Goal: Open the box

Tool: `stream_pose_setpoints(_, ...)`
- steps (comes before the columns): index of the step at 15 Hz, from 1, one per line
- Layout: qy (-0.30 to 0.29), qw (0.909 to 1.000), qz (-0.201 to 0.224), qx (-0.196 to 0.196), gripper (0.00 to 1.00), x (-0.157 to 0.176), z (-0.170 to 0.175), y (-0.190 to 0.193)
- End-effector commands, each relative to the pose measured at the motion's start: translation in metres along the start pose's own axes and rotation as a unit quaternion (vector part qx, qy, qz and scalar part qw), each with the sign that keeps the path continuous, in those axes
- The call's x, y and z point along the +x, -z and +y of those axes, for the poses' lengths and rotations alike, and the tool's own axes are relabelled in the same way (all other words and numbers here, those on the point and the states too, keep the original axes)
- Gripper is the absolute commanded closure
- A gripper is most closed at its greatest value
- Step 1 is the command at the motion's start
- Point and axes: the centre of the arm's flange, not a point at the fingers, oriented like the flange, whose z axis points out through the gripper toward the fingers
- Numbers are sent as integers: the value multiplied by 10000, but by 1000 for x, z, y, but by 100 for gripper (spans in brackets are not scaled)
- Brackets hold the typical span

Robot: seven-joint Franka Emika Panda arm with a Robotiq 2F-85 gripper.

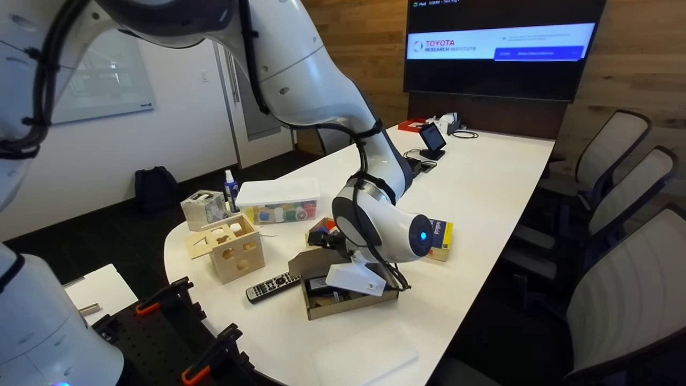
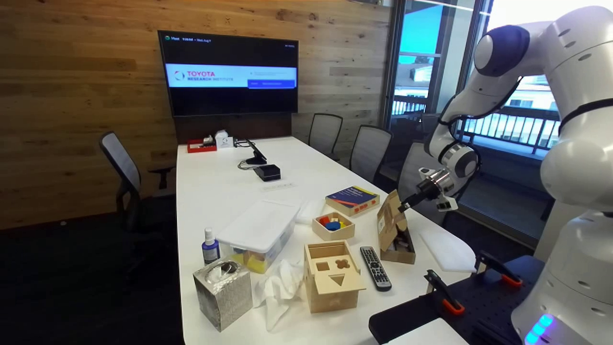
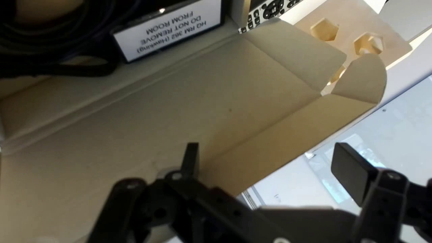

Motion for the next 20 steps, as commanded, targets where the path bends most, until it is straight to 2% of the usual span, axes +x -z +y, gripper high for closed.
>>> stream_pose_setpoints(1,356,9993,-87,85,0,32,-15,-20)
stream_pose_setpoints(9,686,9962,-415,331,0,69,-11,-57)
stream_pose_setpoints(14,921,9923,-545,630,0,89,-10,-81)
stream_pose_setpoints(20,748,9889,-1060,717,0,87,5,-121)
